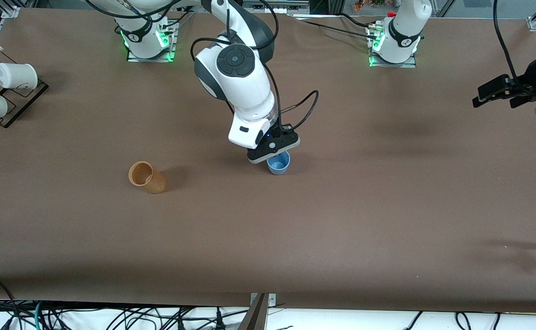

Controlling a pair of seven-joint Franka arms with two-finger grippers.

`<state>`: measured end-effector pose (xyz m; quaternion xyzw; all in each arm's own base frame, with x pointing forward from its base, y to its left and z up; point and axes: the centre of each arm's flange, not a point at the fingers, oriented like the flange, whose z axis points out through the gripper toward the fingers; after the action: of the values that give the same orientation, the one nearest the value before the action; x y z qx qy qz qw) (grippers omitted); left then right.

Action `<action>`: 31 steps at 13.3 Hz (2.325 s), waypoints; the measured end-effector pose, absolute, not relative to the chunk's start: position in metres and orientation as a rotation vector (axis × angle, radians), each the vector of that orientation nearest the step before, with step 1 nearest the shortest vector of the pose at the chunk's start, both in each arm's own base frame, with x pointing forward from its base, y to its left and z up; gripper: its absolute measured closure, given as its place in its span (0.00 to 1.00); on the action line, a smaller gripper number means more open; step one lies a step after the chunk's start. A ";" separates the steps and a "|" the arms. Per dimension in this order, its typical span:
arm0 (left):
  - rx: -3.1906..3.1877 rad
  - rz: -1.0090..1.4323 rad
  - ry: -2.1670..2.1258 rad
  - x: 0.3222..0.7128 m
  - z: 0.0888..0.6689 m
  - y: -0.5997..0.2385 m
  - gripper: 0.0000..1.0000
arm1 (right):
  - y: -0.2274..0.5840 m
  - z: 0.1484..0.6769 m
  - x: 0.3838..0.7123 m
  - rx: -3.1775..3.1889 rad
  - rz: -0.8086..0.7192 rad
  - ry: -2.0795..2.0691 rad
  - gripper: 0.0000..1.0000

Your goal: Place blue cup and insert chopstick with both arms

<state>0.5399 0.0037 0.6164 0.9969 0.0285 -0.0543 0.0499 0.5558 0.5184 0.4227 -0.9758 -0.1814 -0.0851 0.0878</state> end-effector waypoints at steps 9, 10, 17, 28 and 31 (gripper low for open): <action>3.039 -0.182 0.044 0.535 0.600 -0.022 0.00 | 0.523 0.385 0.560 -2.944 -0.258 -0.540 0.72; 3.040 -0.183 0.039 0.535 0.599 -0.023 0.00 | 0.521 0.385 0.563 -2.948 -0.266 -0.534 0.63; 3.039 -0.184 0.047 0.535 0.599 -0.021 0.00 | 0.460 0.449 0.581 -3.082 -0.178 -0.451 0.00; 3.039 -0.186 0.048 0.535 0.598 -0.020 0.00 | 0.145 0.579 0.559 -3.035 0.130 -0.611 0.00; 3.039 -0.186 0.049 0.535 0.598 -0.020 0.00 | 0.114 0.583 0.554 -3.046 0.152 -0.550 0.00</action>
<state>0.5348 -0.0204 0.5982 0.9969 0.0159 -0.0609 0.0481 0.5544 0.1144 0.5829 -0.9827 -0.1775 0.0490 0.0213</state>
